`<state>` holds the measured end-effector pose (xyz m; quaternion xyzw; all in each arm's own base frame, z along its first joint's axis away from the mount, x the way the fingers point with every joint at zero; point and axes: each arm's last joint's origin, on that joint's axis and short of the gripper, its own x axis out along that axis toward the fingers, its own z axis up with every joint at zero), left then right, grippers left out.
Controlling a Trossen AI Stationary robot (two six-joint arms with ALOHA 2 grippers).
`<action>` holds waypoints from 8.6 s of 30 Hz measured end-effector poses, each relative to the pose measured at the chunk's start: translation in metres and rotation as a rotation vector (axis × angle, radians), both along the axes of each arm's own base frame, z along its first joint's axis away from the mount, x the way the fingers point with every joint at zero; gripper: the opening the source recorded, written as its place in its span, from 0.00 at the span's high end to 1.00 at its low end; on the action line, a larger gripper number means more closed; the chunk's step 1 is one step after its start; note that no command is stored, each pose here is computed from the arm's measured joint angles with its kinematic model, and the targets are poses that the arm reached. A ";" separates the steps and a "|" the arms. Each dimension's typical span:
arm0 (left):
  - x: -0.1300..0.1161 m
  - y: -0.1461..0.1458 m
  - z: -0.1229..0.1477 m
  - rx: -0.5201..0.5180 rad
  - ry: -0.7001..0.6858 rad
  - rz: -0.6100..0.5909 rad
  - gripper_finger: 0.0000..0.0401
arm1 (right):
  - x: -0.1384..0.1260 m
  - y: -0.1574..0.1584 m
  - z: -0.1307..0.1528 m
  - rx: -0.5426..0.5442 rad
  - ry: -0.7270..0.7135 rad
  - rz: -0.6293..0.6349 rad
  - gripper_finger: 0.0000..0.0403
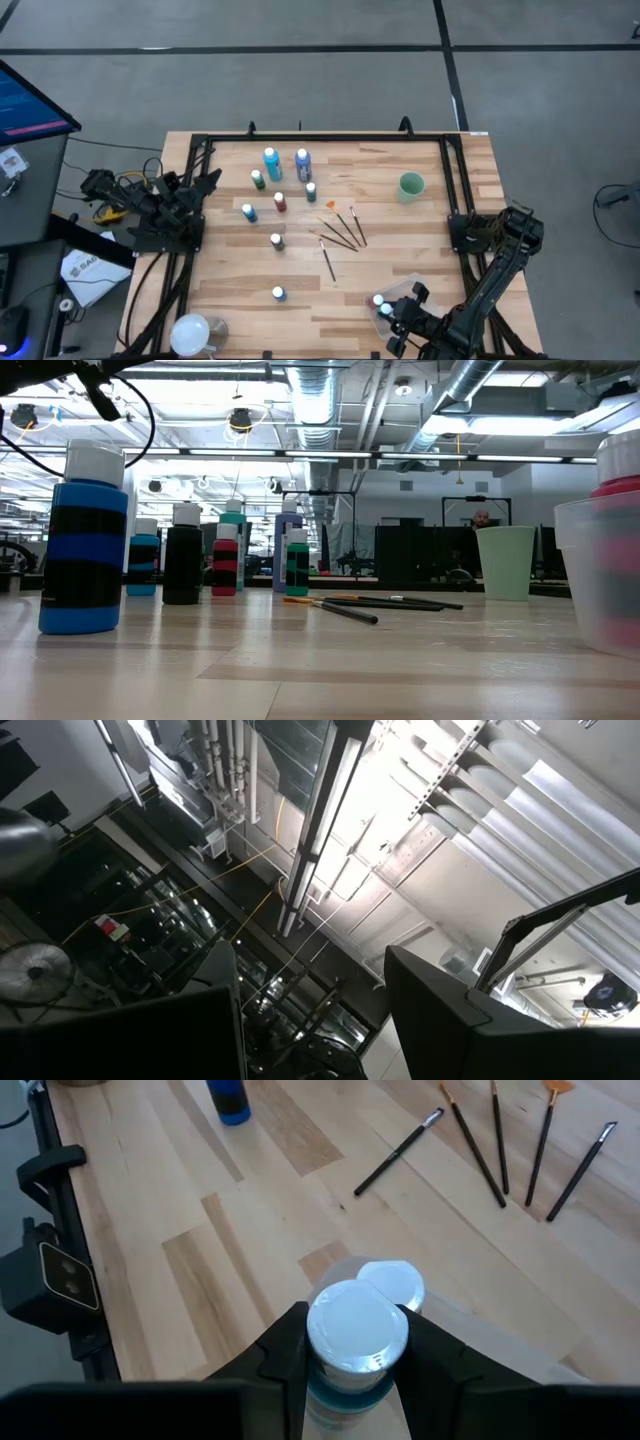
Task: Pick & Place Paint Supplies
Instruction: Put the light blue paint bottle into the transparent bin, then put the blue paint bottle into the transparent bin
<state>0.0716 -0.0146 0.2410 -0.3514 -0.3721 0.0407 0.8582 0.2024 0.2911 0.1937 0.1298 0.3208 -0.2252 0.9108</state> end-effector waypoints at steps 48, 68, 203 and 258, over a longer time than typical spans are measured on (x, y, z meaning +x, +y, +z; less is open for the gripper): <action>0.000 0.000 0.000 -0.007 0.003 0.007 0.67 | 0.007 -0.015 0.011 0.077 -0.020 0.001 0.44; 0.000 0.000 0.000 0.010 0.010 0.021 0.67 | 0.077 -0.100 0.103 -0.085 -0.139 0.268 0.37; 0.000 -0.001 0.001 0.033 -0.018 -0.034 0.67 | -0.007 -0.019 0.125 0.090 0.005 0.182 0.74; 0.000 0.000 0.000 0.012 -0.007 -0.012 0.67 | -0.019 0.007 0.006 0.081 0.025 0.152 0.72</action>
